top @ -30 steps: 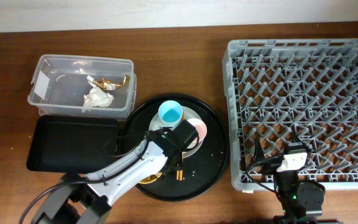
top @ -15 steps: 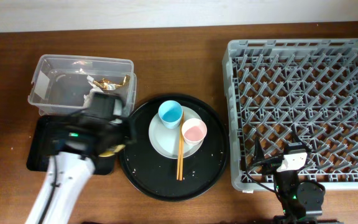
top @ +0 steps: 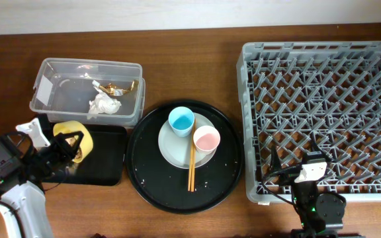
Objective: Sort waste into correct bins and load items into the dishwasher rack
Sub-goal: 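Tip the yellow bowl over the black tray to dump rice and shells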
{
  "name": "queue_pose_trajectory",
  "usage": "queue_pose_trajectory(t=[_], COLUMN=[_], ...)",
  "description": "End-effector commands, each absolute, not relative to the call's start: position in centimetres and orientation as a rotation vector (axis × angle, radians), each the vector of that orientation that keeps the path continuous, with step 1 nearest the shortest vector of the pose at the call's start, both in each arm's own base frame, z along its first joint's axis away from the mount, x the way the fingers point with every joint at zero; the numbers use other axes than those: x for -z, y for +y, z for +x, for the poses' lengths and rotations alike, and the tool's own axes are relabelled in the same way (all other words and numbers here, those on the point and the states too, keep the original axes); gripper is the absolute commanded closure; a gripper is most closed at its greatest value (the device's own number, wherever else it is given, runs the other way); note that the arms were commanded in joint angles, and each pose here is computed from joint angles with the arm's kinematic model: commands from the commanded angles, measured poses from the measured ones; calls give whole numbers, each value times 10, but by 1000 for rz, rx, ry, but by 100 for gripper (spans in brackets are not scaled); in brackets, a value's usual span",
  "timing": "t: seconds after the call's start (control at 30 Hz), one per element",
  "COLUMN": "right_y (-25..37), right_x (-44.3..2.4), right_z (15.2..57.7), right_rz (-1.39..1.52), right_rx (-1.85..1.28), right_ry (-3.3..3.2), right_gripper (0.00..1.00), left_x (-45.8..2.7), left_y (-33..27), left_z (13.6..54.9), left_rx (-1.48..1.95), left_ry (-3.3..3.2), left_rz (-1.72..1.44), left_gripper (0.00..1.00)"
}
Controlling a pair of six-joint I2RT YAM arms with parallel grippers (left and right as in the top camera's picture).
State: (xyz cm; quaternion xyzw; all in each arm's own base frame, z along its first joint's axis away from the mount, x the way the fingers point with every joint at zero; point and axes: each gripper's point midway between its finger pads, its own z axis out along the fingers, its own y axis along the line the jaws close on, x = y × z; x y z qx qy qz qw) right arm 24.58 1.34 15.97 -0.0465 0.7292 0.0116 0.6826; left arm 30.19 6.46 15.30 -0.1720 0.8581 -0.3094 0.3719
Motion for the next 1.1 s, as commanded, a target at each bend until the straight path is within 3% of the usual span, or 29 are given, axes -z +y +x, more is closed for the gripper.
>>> queue_pose_trajectory(t=[0.0, 0.1, 0.23, 1.07], right_y=[14, 14, 14, 14], right_x=[-157, -157, -157, -157], right_z=[246, 246, 246, 246], right_rz=[-101, -101, -101, -101], right_rx=[-29, -29, -29, -29], right_ry=[1639, 1639, 1639, 1639], right_gripper=[2, 2, 2, 2], left_x=[-165, -143, -152, -172], left_y=[50, 52, 66, 81], left_z=[306, 312, 311, 306], left_rx=[928, 1023, 1310, 1402], left_ry=[2115, 2126, 1882, 1733], left_rz=[-288, -323, -320, -313], left_gripper=[100, 100, 99, 100])
